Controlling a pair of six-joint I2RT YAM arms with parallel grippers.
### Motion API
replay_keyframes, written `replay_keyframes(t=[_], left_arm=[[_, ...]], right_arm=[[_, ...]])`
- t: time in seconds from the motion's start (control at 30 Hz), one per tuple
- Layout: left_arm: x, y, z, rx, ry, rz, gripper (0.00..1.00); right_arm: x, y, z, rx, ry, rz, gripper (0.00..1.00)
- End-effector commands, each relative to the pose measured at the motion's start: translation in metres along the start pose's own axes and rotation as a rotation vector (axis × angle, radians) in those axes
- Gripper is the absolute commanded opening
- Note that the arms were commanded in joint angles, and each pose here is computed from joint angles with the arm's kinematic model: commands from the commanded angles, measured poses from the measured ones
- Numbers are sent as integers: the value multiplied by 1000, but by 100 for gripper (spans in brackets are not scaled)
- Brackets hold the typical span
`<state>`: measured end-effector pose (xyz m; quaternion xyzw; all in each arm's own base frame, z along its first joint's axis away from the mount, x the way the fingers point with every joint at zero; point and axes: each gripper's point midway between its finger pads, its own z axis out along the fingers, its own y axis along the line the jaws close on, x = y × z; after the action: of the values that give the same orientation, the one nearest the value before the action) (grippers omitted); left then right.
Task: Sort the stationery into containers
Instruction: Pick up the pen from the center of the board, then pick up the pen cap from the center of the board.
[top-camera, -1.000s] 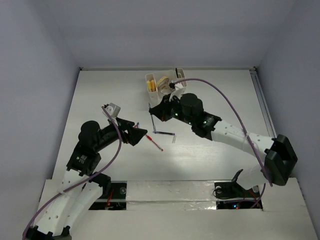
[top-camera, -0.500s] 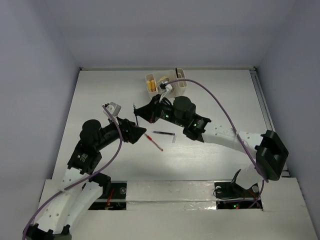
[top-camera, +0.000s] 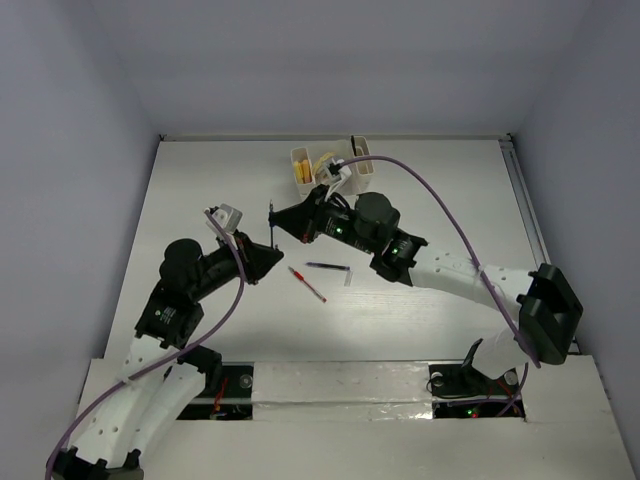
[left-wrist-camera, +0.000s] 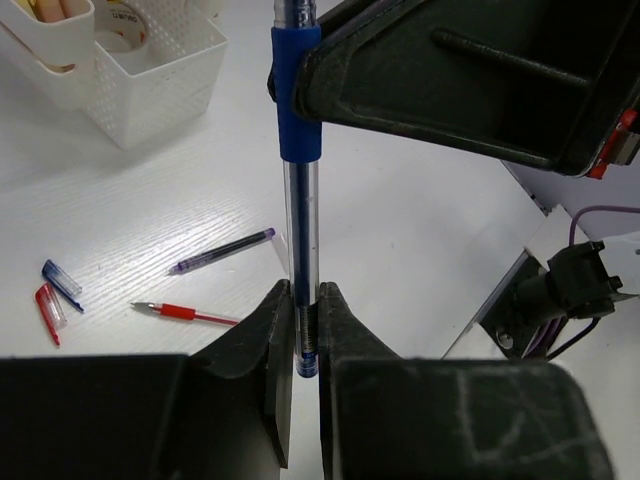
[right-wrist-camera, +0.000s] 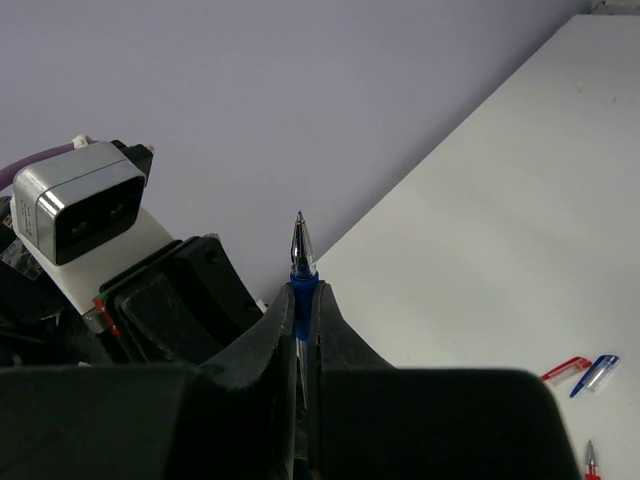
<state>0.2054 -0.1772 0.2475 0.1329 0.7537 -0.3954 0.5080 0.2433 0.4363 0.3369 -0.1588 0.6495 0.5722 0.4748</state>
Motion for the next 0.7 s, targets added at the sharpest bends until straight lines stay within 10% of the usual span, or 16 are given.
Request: replay_keyframes(t=[0.0,0.3,0.5,0.67], left_arm=[[-12,5,-2,-30,-51,25,0],[-19,8,-7,-70,-83,35,0],[-26,18,-12,-129,-116,34,0],[-30,24,-16,-155,-136,32,0]], right_arm=[[-12,19,-4,-63,-28,12,0],[-5,-11,-17,117,49,-95,58],[-3,-42,-36,203,95,-131,57],[38,-97,-23,353,241,-142,37]])
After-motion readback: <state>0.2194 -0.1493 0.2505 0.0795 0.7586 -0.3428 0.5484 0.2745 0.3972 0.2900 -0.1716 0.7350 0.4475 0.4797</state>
